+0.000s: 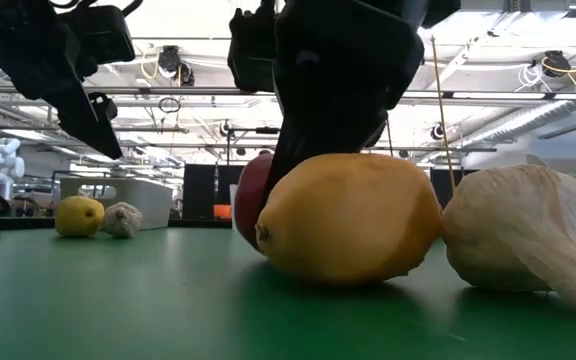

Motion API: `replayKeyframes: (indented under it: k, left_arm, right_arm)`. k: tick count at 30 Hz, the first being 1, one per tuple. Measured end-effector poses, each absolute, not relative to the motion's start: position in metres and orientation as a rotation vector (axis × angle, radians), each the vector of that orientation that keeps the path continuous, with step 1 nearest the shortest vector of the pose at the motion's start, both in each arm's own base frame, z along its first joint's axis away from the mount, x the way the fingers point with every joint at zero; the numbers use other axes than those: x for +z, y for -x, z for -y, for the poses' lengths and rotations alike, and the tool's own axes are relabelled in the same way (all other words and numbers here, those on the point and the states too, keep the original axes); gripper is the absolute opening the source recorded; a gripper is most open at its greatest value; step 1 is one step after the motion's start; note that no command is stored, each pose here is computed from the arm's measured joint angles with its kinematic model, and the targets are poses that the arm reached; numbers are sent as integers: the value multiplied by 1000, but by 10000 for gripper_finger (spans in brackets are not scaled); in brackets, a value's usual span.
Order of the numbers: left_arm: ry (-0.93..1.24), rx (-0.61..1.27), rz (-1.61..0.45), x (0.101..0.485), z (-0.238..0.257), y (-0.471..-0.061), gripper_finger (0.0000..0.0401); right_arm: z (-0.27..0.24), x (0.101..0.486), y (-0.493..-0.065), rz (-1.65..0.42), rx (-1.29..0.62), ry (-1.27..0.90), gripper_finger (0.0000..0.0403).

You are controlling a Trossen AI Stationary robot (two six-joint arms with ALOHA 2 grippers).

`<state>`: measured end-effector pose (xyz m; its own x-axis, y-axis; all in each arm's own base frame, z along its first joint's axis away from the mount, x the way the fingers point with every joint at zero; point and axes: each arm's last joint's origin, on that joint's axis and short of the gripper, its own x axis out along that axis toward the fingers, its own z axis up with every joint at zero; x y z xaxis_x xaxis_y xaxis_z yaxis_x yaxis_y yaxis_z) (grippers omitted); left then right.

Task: Sort produce into baskets
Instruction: Put the red tomato into the white bin

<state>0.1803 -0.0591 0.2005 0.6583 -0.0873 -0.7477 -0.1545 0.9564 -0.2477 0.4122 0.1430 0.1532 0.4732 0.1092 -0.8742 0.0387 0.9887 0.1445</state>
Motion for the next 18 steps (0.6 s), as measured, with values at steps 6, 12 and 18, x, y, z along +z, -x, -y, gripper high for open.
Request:
replayKeyframes:
  k: [6,12,18]
  left_arm:
    - [303,39,-855,201,59,-180,349]
    - [302,41,-854,201,59,-180,349]
    - [302,42,-854,201,59,-180,349]
  right_arm:
    - [-142,153,-413,-1080,53,-145,374]
    - [-142,153,-413,-1077,56,-142,317]
    - [-141,159,-411,-1090,84,-162,283]
